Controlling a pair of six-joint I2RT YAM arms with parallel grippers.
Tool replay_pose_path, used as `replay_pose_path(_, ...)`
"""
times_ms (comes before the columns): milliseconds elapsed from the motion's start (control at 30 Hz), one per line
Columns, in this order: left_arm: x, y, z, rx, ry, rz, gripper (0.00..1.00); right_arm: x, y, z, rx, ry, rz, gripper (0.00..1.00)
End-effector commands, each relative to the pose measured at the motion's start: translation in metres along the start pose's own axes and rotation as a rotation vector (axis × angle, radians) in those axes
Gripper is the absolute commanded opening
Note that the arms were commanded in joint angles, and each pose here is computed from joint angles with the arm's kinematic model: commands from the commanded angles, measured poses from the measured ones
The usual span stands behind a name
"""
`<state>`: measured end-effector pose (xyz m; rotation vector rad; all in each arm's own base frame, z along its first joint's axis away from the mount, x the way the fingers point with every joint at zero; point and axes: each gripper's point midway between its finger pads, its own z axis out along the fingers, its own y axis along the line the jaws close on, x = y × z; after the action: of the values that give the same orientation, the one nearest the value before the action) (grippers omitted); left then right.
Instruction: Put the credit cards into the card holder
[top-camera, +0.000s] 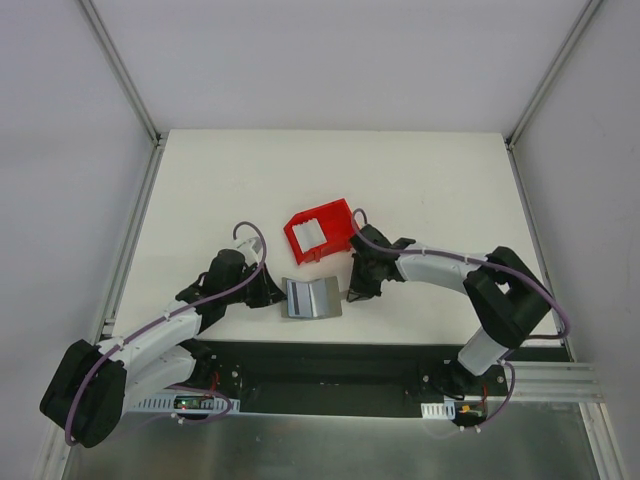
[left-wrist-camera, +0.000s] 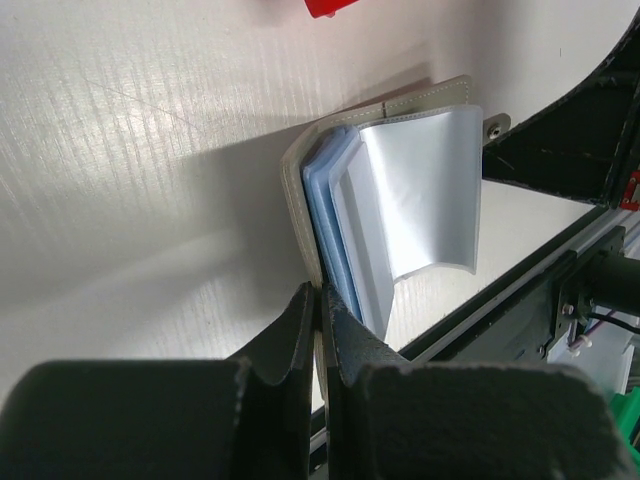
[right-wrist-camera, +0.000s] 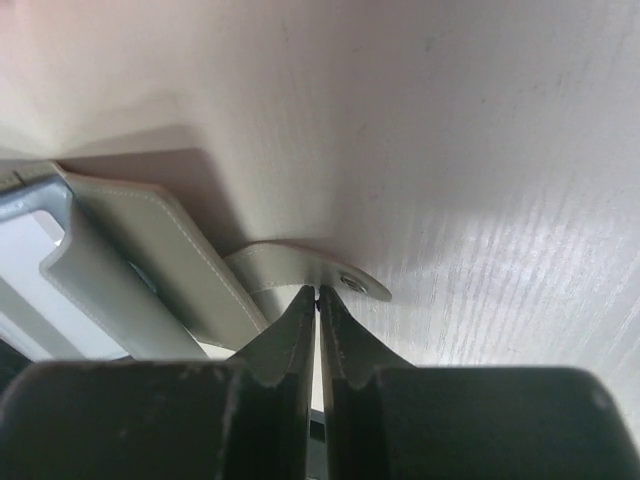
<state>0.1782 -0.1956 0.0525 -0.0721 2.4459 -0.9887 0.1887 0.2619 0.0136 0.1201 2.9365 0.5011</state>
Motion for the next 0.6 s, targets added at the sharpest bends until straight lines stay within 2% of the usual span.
replay_pose_path(0,-0.006,-0.011,-0.003,0.036,0.001,0.039,0.00,-0.006,-0.036,0.019,0.123,-0.021,0.147,0.07)
replay_pose_path(233,-0.004,-0.009,-0.003,0.032,0.008,0.044,0.00,-0.018,-0.048,0.023,0.115,-0.029,0.212,0.06)
replay_pose_path(567,-0.006,-0.019,-0.007,0.062,0.013,0.041,0.00,-0.017,-0.019,0.012,-0.014,-0.040,0.090,0.09)
